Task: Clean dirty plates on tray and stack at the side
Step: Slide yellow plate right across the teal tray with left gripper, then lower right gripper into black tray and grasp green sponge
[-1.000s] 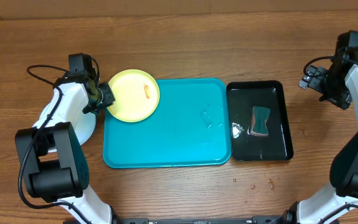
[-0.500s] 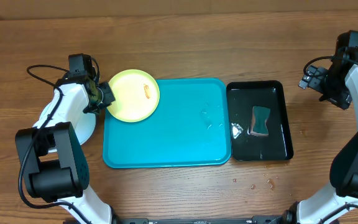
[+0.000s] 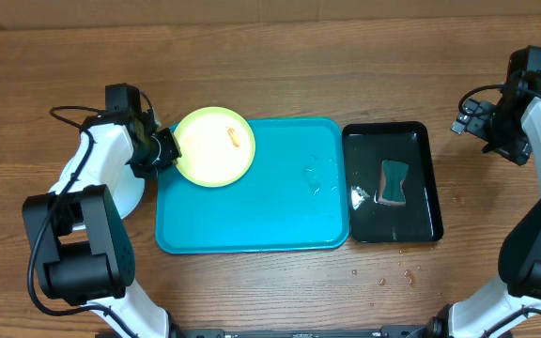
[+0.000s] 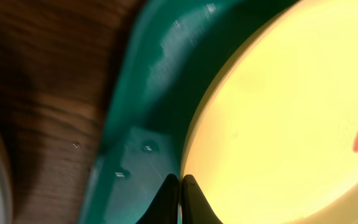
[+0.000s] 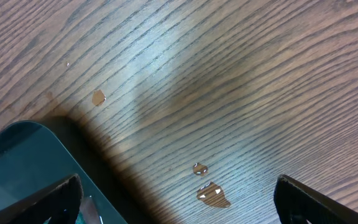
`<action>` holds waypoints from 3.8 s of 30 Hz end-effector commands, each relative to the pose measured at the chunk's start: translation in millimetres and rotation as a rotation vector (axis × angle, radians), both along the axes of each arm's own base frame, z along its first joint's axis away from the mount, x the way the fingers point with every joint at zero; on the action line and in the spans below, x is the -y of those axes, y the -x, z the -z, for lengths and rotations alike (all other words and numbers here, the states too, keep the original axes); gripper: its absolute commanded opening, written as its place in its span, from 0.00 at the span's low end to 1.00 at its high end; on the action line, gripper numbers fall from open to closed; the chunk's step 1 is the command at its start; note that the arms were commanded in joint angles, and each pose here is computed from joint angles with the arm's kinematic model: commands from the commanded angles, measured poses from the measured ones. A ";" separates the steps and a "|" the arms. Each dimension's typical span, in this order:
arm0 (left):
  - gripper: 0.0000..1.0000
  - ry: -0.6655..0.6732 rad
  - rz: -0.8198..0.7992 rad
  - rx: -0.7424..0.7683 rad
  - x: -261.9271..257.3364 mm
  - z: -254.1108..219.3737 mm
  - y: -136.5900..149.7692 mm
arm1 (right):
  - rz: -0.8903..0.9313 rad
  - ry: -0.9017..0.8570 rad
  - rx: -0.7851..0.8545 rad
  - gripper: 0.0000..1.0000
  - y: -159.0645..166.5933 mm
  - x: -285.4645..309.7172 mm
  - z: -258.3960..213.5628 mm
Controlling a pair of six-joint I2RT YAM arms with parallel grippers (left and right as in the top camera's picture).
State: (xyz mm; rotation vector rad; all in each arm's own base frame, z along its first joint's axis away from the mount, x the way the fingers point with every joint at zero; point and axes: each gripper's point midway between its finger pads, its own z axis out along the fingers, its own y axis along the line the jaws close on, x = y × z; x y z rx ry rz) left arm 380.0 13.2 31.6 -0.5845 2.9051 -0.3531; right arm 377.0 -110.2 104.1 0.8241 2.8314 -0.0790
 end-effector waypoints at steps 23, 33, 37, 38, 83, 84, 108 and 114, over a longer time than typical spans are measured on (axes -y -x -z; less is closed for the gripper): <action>0.04 -0.072 0.271 -0.182 135.0 -12.9 69.9 | 0.004 0.006 0.031 1.00 -3.8 0.9 -9.0; 0.32 -0.052 0.276 -0.195 140.2 -9.6 75.3 | 0.004 0.006 0.031 1.00 -3.8 0.9 -9.0; 0.31 -0.053 0.294 -0.183 145.5 -1.5 77.8 | 0.004 0.006 0.031 1.00 -3.8 0.9 -9.0; 0.30 -0.055 0.297 -0.181 146.7 0.8 78.8 | 0.004 0.006 0.031 1.00 -3.8 0.9 -9.0; 0.14 -0.103 0.264 -0.175 139.9 11.4 79.0 | -0.173 -0.443 0.121 0.92 -11.7 -80.9 -22.0; 0.14 -0.103 0.264 -0.175 139.9 11.9 79.3 | -0.186 -0.468 0.096 0.87 -4.4 -85.8 -21.9; 0.15 -0.099 0.264 -0.168 140.8 11.9 77.8 | -0.466 -0.134 -0.223 0.62 61.8 -162.4 64.9; 0.15 -0.099 0.265 -0.172 140.5 11.9 78.7 | -0.463 -0.083 -0.175 0.59 51.2 -156.5 74.1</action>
